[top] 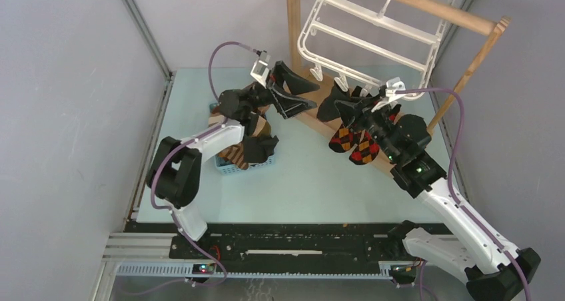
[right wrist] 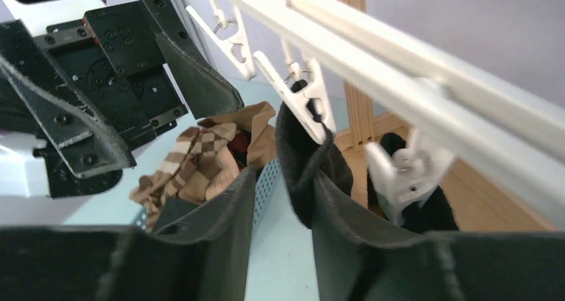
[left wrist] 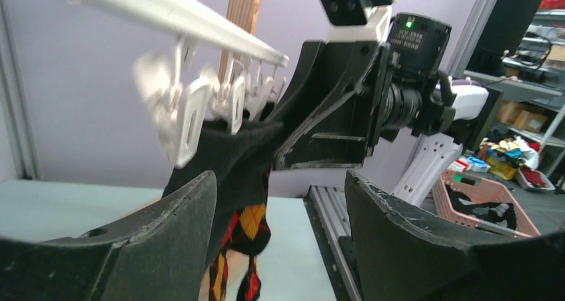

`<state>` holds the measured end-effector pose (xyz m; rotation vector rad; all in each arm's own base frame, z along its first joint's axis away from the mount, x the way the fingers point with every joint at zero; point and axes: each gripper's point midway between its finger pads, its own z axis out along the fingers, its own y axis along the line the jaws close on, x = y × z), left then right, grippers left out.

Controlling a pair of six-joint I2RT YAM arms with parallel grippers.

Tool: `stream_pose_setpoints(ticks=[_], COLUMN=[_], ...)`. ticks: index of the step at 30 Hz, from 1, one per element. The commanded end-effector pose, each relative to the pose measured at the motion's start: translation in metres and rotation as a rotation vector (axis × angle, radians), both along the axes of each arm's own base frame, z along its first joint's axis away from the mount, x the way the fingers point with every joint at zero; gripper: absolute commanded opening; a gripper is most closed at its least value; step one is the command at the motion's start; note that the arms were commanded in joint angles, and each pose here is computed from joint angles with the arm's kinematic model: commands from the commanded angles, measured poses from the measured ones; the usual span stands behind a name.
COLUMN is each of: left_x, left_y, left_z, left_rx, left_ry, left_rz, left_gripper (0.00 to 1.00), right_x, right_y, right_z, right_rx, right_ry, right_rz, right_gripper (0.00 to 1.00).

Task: Clip the socks to the hanger
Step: Clamp the sock onto the hanger.

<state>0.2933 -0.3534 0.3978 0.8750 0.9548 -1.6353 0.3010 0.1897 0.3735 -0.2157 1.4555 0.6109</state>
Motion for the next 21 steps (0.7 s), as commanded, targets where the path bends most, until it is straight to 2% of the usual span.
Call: stream_pose_setpoints(ticks=[1,8,12,17,21], left_x=[-0.014,-0.048,-0.061,-0.062,-0.067], left_y=[0.024,0.054,0.07,0.103,0.128], left_z=[0.008,-0.002,-0.019,-0.057,-0.071], left_rx=[-0.038,0.002,0.097,0.326,0.399], left_ry=[-0.063,-0.08,-0.042,0.012,0.109], left_rz=[0.096,0.196,0.3,0.548,0.668], left_gripper=[0.74,0.75,0.75,0.77,0.77], right_x=[-0.027,-0.073,-0.103,-0.14,-0.168], right_y=[0.004,0.004,-0.008,-0.024,-0.027], right_z=[0.02,-0.006,-0.025,-0.05,-0.065], right_rx=[-0.096,-0.255,-0.395,-0.542,-0.567], right_ry=[-0.096,-0.076,-0.07,-0.082,-0.066], right_rz=[0.111,0.299,0.436,0.567,0.655], right_gripper=[0.5,0.72,0.84,0.88,0.88])
